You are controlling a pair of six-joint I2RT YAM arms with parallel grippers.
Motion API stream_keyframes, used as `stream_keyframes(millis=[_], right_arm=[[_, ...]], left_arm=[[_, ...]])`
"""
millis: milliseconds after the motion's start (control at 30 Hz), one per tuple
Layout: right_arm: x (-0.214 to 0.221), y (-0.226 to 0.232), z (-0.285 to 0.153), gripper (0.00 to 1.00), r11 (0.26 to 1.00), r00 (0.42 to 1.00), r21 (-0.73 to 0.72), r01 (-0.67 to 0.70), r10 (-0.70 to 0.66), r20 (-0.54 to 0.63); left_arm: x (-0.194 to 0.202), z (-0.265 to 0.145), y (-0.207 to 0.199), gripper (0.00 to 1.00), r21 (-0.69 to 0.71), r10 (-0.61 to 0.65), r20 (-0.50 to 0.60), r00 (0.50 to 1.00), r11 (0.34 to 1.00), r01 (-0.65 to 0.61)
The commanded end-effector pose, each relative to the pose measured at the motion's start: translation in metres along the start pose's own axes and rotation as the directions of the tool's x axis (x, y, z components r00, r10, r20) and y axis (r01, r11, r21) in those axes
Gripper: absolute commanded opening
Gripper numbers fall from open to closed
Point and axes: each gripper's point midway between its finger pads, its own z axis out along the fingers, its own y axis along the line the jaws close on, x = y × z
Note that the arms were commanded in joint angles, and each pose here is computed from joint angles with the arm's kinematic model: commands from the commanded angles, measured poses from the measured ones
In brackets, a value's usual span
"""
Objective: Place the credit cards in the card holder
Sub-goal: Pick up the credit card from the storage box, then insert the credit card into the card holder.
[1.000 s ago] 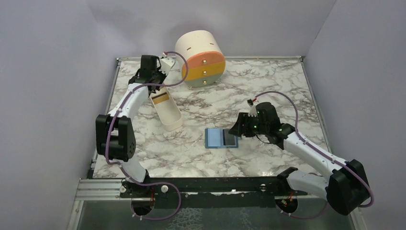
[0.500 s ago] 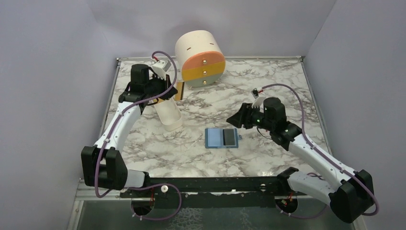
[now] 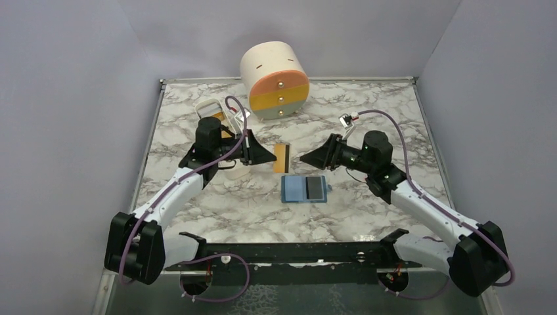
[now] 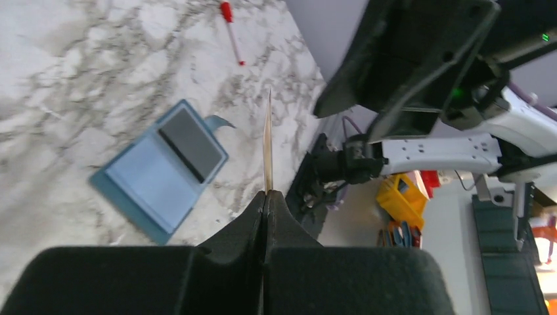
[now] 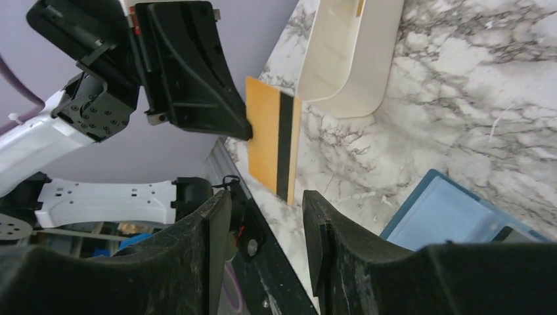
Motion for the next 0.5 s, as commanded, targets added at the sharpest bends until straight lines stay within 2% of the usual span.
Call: stream_keyframes(millis=[0, 200, 267, 367, 467], right_arm=[[0.002, 0.031, 0.005, 0.45, 0.986, 0.998, -0.165, -0.035, 0.025, -0.061], [0.012, 0.031, 0.004, 0.45, 0.978, 0.995, -0.2, -0.06, 0.042, -0.092], [0.014, 0.031, 0.003, 0.42, 0.978, 0.995, -0.202, -0.061, 0.043, -0.093], [0.015, 0.032, 0.0, 0.3, 0.976, 0.995, -0.208, -0.057, 0.039, -0.089], [0.017, 0.031, -0.001, 0.13, 0.976, 0.995, -0.209, -0.054, 0.036, -0.09]], left_arm=[[0.001, 0.004, -0.061, 0.0, 0.16, 0.048, 0.017, 0.999, 0.986, -0.05], [0.013, 0.014, -0.073, 0.0, 0.189, 0.042, -0.021, 0.999, 0.981, -0.037], [0.014, 0.015, -0.074, 0.0, 0.188, 0.04, -0.021, 0.999, 0.981, -0.036], [0.014, 0.018, -0.074, 0.0, 0.188, 0.039, -0.022, 0.999, 0.982, -0.034], [0.015, 0.02, -0.072, 0.0, 0.183, 0.025, -0.028, 0.999, 0.983, -0.019]])
